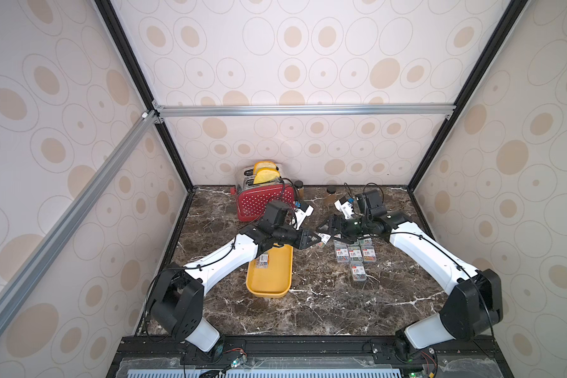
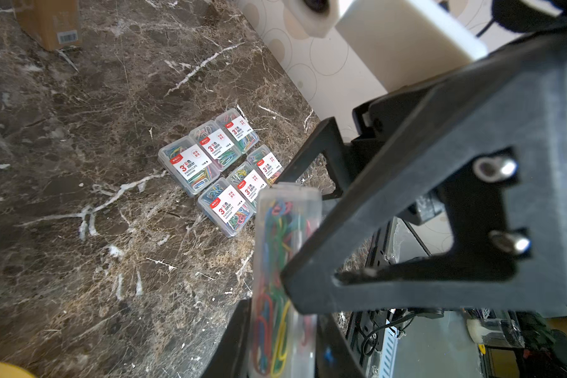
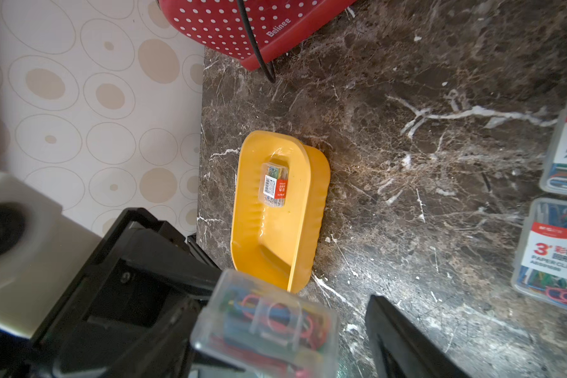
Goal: Take the paper clips out of the storage box
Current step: Place the boxed paper clips at the center of the board.
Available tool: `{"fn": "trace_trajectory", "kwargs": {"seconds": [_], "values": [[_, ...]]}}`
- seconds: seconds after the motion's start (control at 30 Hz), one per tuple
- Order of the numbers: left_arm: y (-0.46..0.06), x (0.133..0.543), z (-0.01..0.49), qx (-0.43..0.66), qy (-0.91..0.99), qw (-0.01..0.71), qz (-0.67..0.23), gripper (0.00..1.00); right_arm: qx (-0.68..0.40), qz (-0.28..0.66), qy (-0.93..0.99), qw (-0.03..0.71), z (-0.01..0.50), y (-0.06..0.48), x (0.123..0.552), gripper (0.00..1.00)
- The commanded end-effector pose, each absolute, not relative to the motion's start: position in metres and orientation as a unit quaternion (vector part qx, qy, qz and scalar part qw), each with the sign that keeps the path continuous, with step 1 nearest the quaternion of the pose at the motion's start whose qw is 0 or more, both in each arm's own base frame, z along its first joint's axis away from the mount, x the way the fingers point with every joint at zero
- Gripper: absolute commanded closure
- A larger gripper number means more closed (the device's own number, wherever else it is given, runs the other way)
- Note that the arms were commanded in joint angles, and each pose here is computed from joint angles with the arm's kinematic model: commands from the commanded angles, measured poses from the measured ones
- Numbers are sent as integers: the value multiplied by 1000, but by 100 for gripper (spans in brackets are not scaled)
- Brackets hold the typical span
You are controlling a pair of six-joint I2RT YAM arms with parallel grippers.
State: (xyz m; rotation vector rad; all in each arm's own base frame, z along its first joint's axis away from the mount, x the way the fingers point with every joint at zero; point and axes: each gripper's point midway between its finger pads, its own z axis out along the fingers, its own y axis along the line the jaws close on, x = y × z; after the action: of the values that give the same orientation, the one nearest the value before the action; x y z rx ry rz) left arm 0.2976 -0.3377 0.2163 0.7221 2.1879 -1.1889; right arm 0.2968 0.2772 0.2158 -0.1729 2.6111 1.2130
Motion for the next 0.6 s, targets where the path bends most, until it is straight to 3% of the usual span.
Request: {"fn": "trace_trajectory", "kwargs": {"seconds": [0.0, 0.3, 0.43, 0.47, 0.5, 0.57], "values": [[-344, 300, 231, 292, 799, 295, -435, 100, -55, 421, 896, 132, 223, 285, 302, 19], [-340, 302, 225, 301, 807, 300, -410, 100, -62, 408, 903, 123, 225, 287, 297, 58], [-339, 304, 226, 298, 810, 303, -405, 100, -67, 395, 908, 123, 221, 283, 297, 63], [-339, 304, 228, 299, 809, 303, -406, 92, -70, 388, 911, 123, 219, 282, 297, 65], [-339, 303, 229, 299, 808, 302, -408, 77, -73, 380, 914, 125, 216, 280, 298, 66], [-338, 300, 233, 300, 806, 304, -410, 62, -83, 359, 920, 130, 212, 273, 299, 67]]}}
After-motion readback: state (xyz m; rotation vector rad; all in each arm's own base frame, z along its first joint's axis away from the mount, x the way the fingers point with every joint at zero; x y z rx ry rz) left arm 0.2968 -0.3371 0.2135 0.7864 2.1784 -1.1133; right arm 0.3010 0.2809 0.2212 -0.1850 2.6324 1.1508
